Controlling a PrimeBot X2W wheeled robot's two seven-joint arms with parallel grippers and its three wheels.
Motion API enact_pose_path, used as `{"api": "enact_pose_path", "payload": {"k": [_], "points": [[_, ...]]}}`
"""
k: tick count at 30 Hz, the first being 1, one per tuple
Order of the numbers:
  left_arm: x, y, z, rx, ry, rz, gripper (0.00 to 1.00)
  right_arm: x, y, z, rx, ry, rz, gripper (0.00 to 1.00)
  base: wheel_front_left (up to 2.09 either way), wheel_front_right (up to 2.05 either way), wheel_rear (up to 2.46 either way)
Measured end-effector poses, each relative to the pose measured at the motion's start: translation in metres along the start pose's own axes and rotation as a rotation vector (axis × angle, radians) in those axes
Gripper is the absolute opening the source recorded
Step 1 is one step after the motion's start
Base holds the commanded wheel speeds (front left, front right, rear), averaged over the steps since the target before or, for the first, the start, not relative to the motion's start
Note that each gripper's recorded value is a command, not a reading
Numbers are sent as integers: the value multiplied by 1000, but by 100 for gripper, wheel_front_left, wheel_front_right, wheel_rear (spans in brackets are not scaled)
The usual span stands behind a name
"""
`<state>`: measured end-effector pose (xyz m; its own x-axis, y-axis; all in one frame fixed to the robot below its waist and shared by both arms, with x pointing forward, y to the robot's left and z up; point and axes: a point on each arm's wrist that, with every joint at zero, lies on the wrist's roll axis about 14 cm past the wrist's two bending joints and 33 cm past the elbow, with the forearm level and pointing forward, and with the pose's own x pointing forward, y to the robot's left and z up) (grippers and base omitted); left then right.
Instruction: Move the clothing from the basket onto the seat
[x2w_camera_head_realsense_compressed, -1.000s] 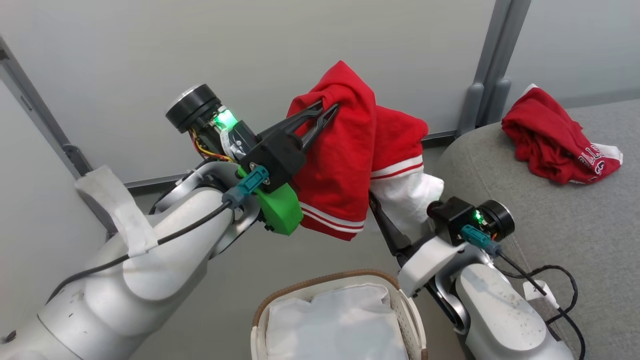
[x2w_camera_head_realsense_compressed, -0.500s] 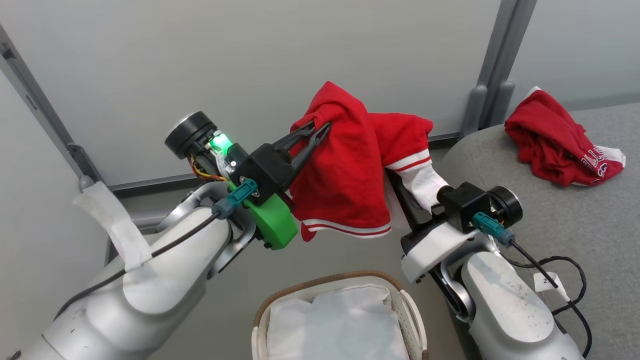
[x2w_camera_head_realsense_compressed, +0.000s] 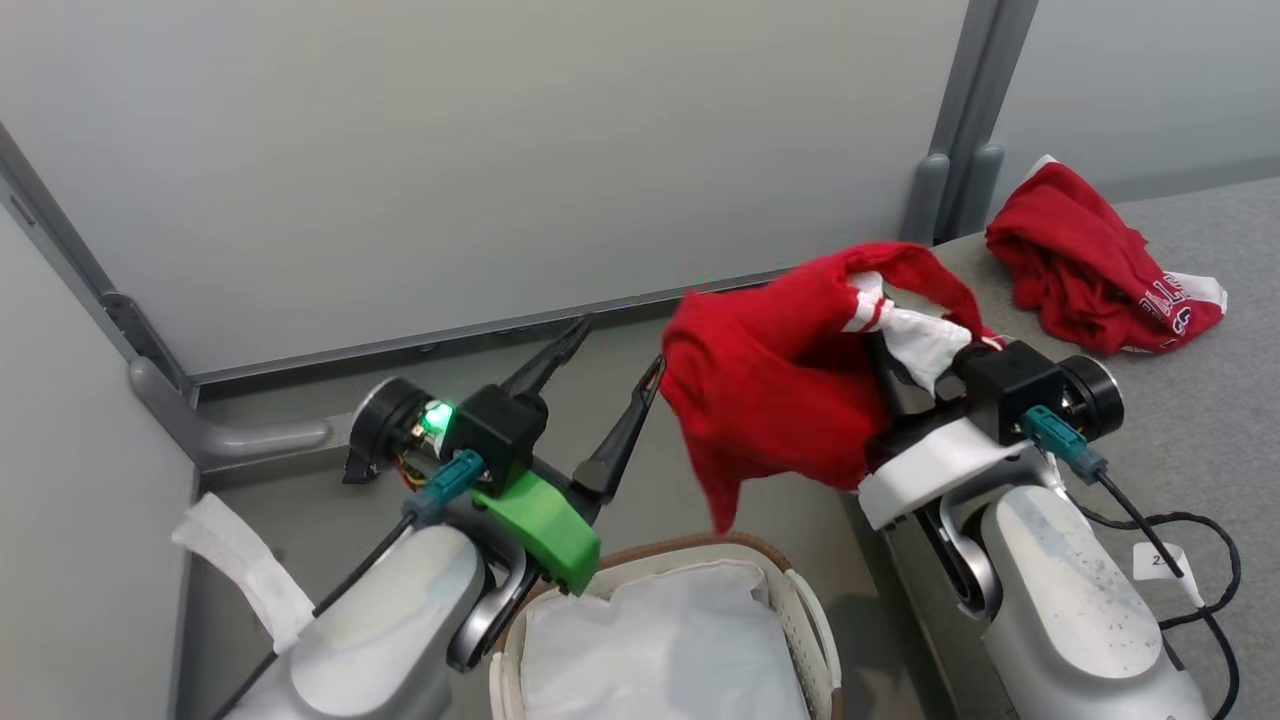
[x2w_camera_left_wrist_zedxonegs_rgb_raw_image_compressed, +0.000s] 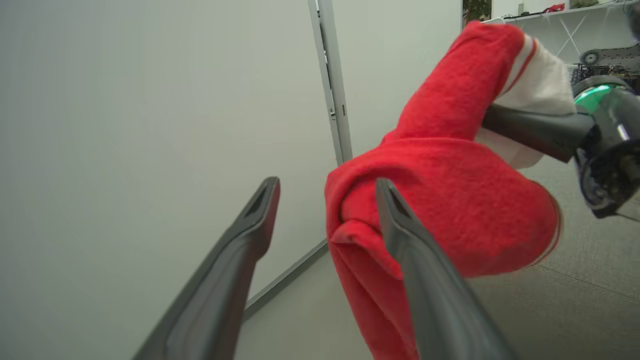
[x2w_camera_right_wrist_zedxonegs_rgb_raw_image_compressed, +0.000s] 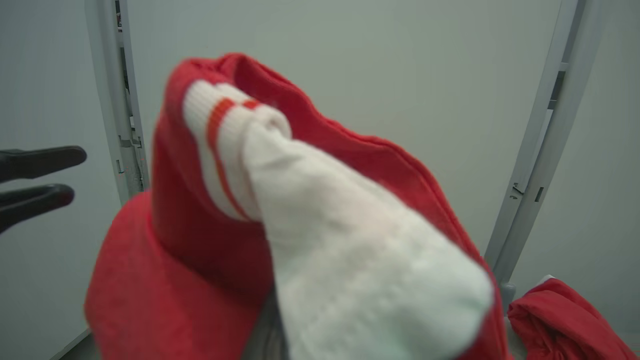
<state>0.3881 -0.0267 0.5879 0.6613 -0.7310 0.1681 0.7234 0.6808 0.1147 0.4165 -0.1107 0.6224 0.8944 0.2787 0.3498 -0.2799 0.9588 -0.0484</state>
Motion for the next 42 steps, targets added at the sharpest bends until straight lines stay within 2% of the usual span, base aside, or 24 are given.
{"api": "enact_pose_path", "payload": {"k": [15,24,33,42], "points": [[-22,-28,-69,-231,121,66,100,-35,-49,-20,-33,67,-159,0,0,0,0],[-9,-47,-76,-262,121,14,100,-54,-78,-18,-72,80,-244,0,0,0,0],[17,-82,-81,-294,122,-108,100,-90,-125,-12,-135,104,-396,0,0,0,0],[40,-101,-97,-334,136,-195,100,-112,-160,-26,-168,169,-506,0,0,0,0]]}}
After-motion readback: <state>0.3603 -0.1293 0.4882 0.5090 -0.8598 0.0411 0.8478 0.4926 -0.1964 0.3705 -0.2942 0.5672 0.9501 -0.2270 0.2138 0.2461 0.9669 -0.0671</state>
